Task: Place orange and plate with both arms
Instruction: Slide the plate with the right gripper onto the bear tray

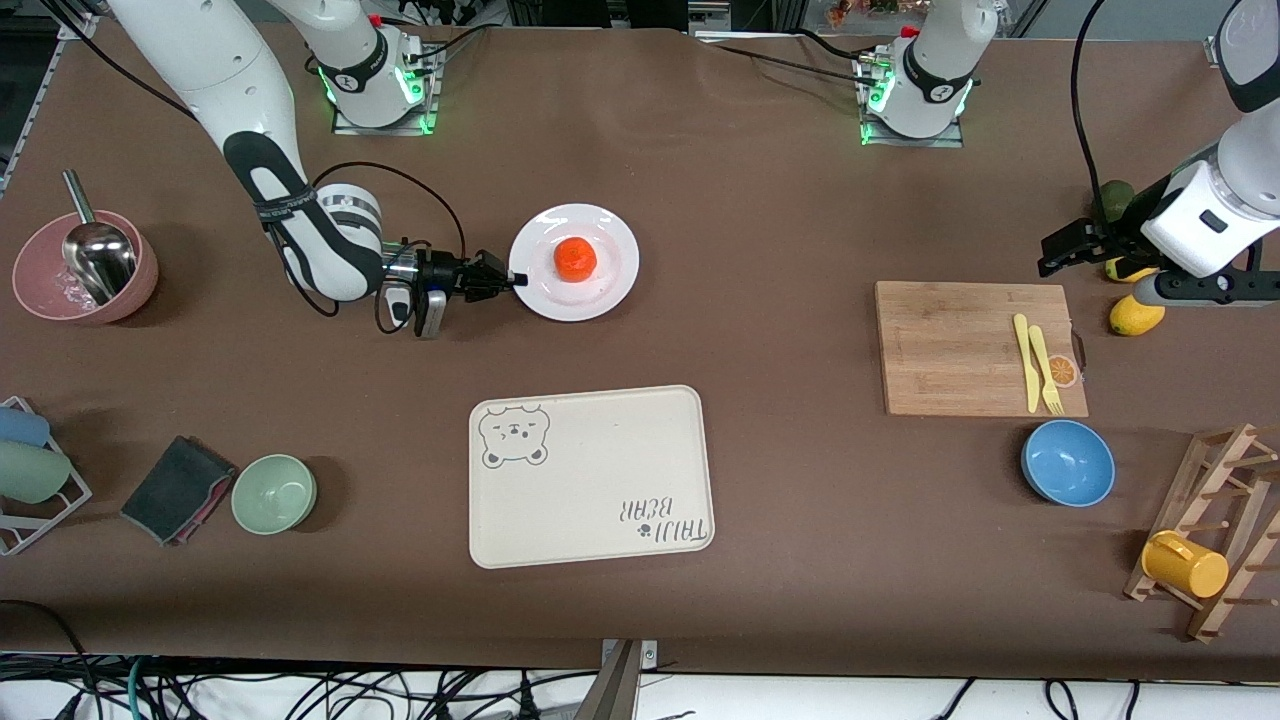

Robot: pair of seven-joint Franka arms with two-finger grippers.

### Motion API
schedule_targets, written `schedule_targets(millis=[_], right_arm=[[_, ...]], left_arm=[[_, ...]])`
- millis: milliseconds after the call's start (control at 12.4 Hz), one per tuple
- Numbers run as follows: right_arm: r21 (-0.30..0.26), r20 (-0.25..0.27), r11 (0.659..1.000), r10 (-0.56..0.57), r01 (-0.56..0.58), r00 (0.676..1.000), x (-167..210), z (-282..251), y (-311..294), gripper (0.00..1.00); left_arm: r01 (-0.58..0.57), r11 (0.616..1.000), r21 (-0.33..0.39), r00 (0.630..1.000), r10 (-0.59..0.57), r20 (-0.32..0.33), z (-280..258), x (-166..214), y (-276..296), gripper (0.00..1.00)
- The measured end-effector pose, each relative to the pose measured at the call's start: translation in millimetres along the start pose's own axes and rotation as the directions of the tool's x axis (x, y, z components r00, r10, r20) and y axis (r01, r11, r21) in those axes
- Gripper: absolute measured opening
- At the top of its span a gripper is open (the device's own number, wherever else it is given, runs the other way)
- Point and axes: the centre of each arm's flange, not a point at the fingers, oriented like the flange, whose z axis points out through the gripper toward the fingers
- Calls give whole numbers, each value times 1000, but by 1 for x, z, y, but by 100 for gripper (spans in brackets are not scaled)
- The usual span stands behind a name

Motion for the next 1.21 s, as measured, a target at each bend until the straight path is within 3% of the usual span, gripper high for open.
schedule_targets(millis=[321, 804, 1205], right_arm=[[34, -77, 999, -13, 16, 997, 51, -21, -12, 4], [55, -173, 992, 121, -113, 978, 172, -17, -15, 4], [-37, -138, 978, 197, -204, 971, 239, -6, 9, 4]], left_arm=[[0, 1000, 0, 1000, 0, 0, 0, 0, 0, 100], [6, 1000, 0, 1000, -6, -3, -2, 0, -4, 100], [6, 1000, 0, 1000, -6, -2, -2, 0, -4, 100]])
